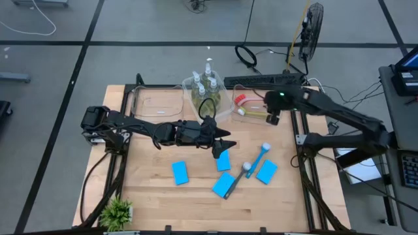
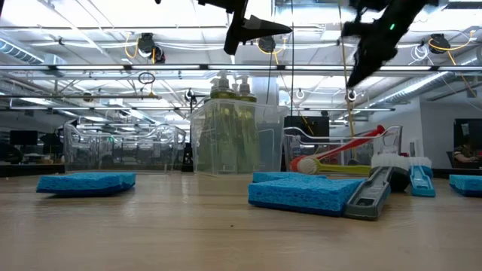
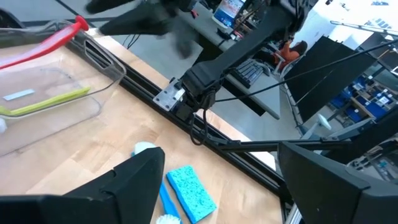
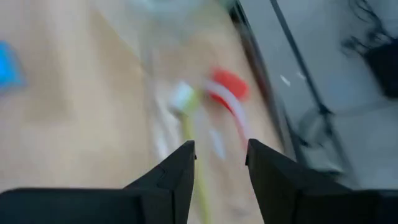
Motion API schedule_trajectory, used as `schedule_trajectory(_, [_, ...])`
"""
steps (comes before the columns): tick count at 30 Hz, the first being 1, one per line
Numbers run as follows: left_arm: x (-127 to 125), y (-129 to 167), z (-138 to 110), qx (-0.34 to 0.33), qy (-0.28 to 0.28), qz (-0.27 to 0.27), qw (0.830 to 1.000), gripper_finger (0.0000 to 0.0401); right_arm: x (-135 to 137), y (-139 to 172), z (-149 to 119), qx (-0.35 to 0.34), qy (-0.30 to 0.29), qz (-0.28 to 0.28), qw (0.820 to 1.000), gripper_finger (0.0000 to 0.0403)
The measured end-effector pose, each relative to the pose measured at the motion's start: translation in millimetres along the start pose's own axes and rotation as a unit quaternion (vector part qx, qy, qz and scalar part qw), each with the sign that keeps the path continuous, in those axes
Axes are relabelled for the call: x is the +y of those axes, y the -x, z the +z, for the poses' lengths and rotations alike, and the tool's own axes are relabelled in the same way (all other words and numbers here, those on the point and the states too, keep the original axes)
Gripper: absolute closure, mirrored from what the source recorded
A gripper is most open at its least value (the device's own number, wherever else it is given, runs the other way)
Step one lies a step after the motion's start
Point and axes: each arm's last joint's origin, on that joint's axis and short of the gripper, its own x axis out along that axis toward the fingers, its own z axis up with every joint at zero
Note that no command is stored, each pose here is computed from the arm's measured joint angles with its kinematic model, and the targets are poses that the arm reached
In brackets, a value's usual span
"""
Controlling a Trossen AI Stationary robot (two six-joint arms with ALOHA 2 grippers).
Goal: Pick & Place Kitchen Sink Supplies
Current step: Put the gray toilet brush into the right transparent bin
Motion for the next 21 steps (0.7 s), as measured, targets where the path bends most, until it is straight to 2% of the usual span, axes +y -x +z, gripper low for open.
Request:
schedule_trajectory(4, [-2, 0, -2, 0.005, -0.001, -0.007, 1.000, 0.0093, 7, 35, -6, -0.081, -0.075, 0.061, 0.992, 0.0266])
schedule_trajectory(8, [-9, 2, -8, 0.019, -0.008, -0.018, 1.000, 0.0090, 14, 58, -19, -0.131, -0.107, 0.107, 0.980, 0.0266])
schedule_trajectory(16, [-8, 6, -28, 0.094, 0.005, 0.024, 0.995, 0.0095, 27, 64, -56, -0.178, -0.170, 0.170, 0.954, 0.0266])
schedule_trajectory(21, [-13, 8, -28, 0.126, 0.006, 0.046, 0.991, 0.0099, 32, 56, -70, -0.206, -0.200, 0.176, 0.942, 0.0266])
